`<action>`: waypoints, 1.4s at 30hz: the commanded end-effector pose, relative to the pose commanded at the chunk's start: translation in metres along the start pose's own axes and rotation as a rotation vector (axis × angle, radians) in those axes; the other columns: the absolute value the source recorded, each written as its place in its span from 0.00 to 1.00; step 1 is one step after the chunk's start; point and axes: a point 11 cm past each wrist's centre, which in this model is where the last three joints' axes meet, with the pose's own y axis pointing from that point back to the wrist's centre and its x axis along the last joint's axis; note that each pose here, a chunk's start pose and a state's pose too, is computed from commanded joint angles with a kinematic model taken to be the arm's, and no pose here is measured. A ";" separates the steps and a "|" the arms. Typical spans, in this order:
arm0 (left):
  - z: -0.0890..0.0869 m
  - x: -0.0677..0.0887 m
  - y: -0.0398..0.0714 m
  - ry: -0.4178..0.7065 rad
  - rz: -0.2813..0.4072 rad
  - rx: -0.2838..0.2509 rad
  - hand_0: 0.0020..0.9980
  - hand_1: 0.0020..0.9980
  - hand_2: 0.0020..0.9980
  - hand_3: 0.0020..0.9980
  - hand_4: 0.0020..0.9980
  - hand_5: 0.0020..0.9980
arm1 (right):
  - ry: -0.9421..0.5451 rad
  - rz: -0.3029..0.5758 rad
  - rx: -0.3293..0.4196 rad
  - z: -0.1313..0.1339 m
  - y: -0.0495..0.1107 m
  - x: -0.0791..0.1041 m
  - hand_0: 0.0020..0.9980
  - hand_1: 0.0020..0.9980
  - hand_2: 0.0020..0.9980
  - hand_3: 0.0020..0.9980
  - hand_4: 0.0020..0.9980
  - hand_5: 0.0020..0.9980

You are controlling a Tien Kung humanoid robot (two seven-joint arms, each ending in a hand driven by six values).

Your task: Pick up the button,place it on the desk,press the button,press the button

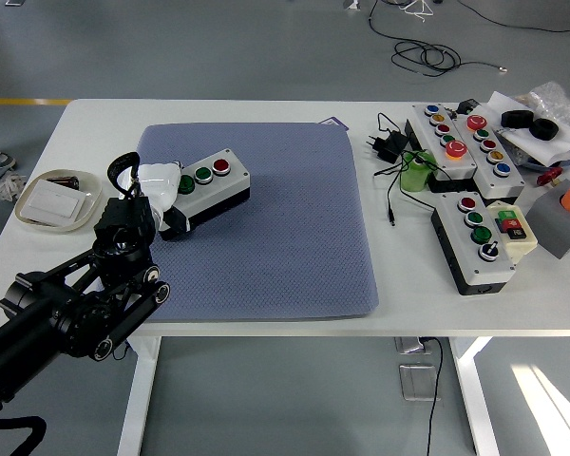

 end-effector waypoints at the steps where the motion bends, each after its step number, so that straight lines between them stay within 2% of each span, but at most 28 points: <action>1: 0.000 0.000 0.000 -0.001 0.003 -0.003 0.39 0.30 0.30 0.63 0.53 0.00 | 0.000 0.000 0.000 0.000 0.000 0.000 0.79 0.80 0.82 0.75 0.41 0.48; 3: 0.001 0.001 0.000 0.003 0.015 -0.012 0.39 0.30 0.30 0.63 0.53 0.00 | 0.000 0.000 -0.001 0.001 0.000 0.000 0.79 0.80 0.82 0.75 0.41 0.48; 4: 0.001 0.002 0.001 0.009 0.025 -0.019 0.38 0.24 0.23 0.47 0.46 0.00 | 0.001 0.001 -0.002 0.001 0.000 0.000 0.79 0.80 0.82 0.75 0.41 0.48; 10: 0.006 0.006 0.004 0.036 0.058 -0.060 0.38 0.25 0.23 0.46 0.44 0.00 | 0.005 0.001 -0.005 0.003 0.000 0.001 0.79 0.80 0.82 0.75 0.41 0.48; 14: 0.019 0.006 0.012 0.024 0.049 -0.226 0.38 0.25 0.23 0.46 0.44 0.00 | 0.010 0.002 -0.008 0.005 -0.001 0.001 0.79 0.80 0.82 0.75 0.41 0.48; 18: 0.023 -0.003 0.013 -0.033 -0.033 -0.385 0.38 0.26 0.23 0.46 0.45 0.00 | 0.008 0.002 -0.007 0.004 -0.001 0.000 0.79 0.80 0.82 0.75 0.41 0.48; 20: 0.022 0.001 0.013 -0.044 -0.037 -0.449 0.38 0.26 0.23 0.46 0.45 0.00 | 0.006 0.001 -0.006 0.004 0.000 0.000 0.79 0.80 0.82 0.75 0.41 0.48; 24: 0.024 0.022 0.011 -0.048 -0.011 -0.572 0.37 0.26 0.22 0.45 0.44 0.00 | 0.005 0.001 -0.006 0.003 0.000 0.000 0.79 0.80 0.82 0.75 0.41 0.48; 26: 0.024 0.029 0.010 -0.064 -0.011 -0.604 0.37 0.26 0.22 0.45 0.44 0.00 | 0.006 0.001 -0.005 0.003 0.000 0.000 0.79 0.80 0.82 0.75 0.41 0.48; 33: 0.019 0.038 0.007 -0.100 -0.027 -0.627 0.37 0.26 0.22 0.43 0.44 0.00 | 0.005 0.001 -0.006 0.002 0.000 -0.001 0.79 0.80 0.82 0.75 0.41 0.48; 42: 0.016 0.024 0.003 -0.117 -0.094 -0.592 0.35 0.26 0.22 0.44 0.43 0.00 | 0.006 0.000 -0.005 0.001 0.000 -0.002 0.79 0.80 0.82 0.75 0.41 0.48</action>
